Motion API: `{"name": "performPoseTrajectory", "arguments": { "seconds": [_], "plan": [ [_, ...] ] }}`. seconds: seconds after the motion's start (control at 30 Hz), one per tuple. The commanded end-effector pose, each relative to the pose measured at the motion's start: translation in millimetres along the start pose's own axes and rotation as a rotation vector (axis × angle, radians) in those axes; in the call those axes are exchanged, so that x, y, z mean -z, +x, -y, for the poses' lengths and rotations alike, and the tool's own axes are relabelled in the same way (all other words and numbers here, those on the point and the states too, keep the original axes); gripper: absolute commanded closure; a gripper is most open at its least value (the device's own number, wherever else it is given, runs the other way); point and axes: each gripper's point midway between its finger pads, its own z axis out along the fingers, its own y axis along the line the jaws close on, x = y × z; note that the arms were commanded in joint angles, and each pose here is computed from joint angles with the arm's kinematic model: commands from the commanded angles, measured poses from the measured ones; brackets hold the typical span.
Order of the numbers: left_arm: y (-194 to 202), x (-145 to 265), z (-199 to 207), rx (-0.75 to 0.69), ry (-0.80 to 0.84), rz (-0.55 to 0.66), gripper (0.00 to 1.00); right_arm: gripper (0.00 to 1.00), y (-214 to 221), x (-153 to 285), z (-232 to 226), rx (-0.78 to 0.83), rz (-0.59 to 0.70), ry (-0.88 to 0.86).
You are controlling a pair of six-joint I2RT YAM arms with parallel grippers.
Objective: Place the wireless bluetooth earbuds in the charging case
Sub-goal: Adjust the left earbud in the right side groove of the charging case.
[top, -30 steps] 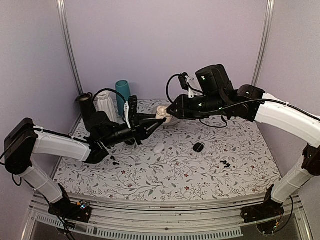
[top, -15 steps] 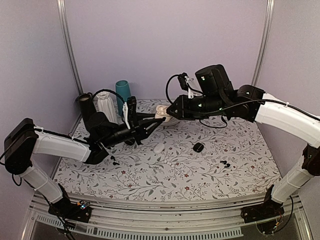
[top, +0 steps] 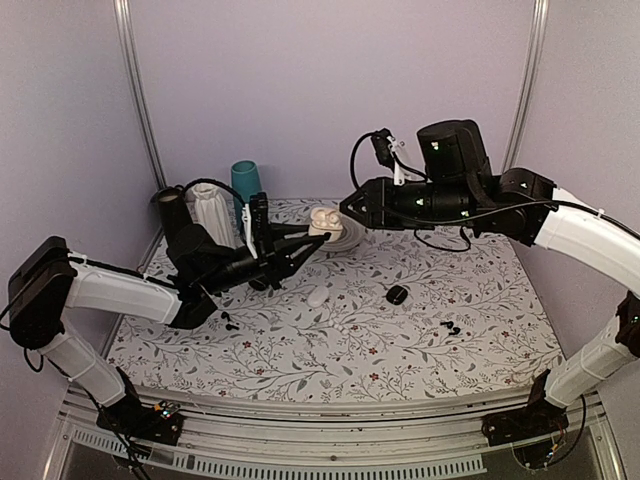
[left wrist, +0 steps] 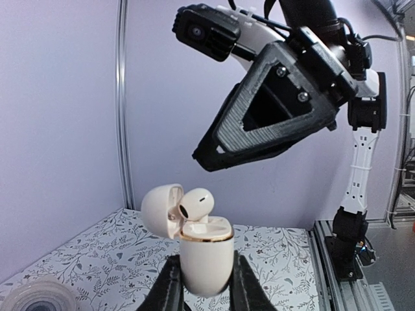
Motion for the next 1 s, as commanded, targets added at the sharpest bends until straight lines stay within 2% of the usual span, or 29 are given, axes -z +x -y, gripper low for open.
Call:
{"name": "performPoseTrajectory", "arguments": {
  "seconds": [0.0,0.23,0.97],
  "plan": [
    [-18.8,4.7,8.1,-0.037,0.053,0.057,1.00,0.71,-3.4,2.7,-1.1,0.022,0.027,-0.002],
    [-23.5,6.5,7.4,-0.027,0.064,0.071,1.00,0.76,3.7,-2.0,-1.4,0.050,0.004,-0.004],
    [-32.2,9.2,9.7,0.017,0.127,0.087,1.00,0.72,21.4,-13.0,0.2,0.183,-0.068,0.008]
  ]
}}
